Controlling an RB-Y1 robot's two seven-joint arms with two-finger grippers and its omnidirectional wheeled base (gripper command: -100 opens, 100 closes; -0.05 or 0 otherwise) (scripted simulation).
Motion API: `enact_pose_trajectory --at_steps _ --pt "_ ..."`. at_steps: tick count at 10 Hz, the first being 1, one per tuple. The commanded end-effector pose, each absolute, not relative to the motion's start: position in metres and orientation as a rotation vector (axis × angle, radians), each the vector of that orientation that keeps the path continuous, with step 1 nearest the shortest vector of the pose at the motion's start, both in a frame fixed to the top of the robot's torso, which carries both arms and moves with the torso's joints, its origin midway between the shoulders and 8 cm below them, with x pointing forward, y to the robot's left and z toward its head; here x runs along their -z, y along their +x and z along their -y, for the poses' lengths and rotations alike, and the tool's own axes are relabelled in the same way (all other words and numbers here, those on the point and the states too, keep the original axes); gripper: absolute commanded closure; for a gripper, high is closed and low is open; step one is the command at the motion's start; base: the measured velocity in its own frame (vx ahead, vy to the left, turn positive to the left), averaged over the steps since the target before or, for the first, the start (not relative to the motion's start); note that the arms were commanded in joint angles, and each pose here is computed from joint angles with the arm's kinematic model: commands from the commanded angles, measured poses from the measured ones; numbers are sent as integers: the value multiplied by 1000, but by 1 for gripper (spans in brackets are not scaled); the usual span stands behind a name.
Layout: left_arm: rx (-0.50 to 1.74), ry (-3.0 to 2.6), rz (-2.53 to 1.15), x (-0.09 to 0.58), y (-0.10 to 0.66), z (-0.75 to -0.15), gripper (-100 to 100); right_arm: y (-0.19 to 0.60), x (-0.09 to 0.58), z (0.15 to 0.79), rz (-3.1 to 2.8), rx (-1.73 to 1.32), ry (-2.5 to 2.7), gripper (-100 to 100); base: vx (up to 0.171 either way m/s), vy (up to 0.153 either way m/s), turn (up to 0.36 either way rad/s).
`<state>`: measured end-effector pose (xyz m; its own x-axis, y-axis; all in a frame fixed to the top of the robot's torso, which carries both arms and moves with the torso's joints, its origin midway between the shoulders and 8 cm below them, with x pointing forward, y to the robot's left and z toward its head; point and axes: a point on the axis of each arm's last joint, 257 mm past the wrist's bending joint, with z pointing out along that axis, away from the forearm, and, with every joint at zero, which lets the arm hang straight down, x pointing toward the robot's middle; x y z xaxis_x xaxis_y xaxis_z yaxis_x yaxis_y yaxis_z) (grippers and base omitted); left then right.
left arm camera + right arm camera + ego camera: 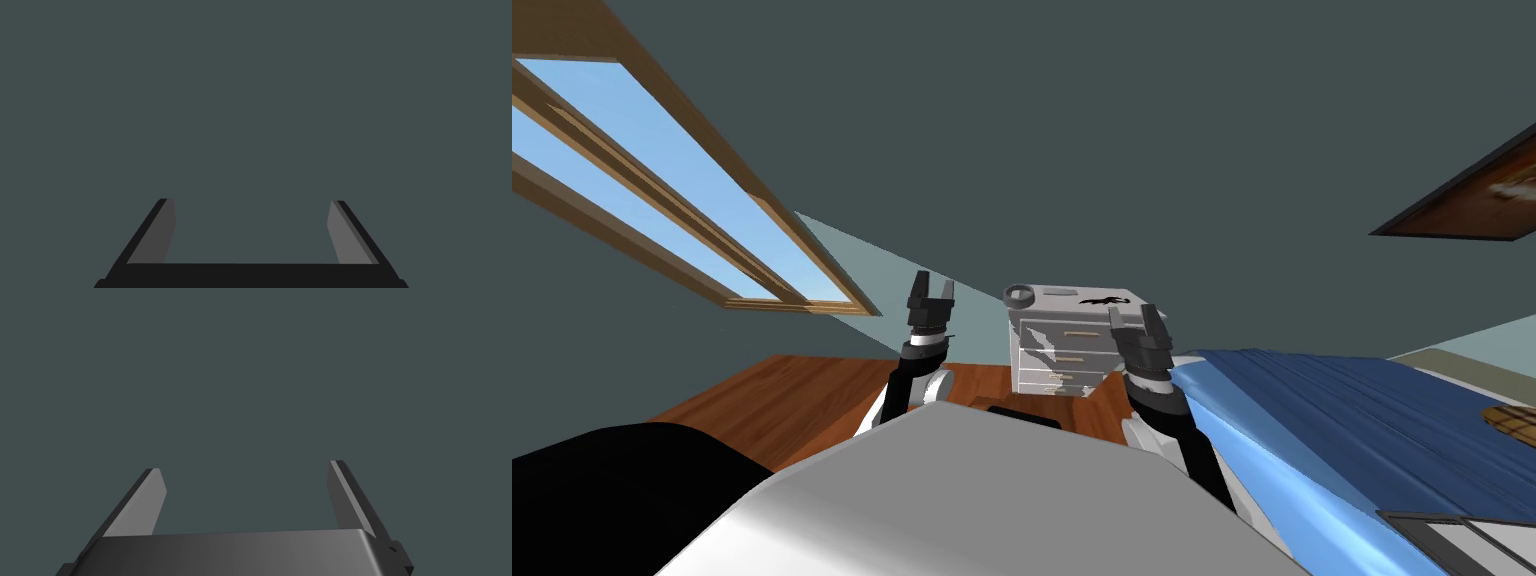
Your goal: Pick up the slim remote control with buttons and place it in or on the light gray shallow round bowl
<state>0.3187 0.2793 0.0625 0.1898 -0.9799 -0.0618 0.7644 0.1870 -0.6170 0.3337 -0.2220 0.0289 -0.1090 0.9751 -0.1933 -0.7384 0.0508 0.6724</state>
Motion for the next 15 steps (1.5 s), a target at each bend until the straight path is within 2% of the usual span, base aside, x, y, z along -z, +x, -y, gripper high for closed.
enact_pose_trajectory --at_steps 1,8,15 --pt "1304 -513 -507 -62 319 -279 0 333 -24 214 -803 -1525 366 -100 -91 -10 -12" --pt "1304 -513 -507 -62 319 -279 0 325 13 171 -991 -1573 205 -100 -82 -1 6" --pt "1304 -514 -507 -62 319 -279 0 313 52 148 -1178 -1580 47 -100 -47 -1 27"
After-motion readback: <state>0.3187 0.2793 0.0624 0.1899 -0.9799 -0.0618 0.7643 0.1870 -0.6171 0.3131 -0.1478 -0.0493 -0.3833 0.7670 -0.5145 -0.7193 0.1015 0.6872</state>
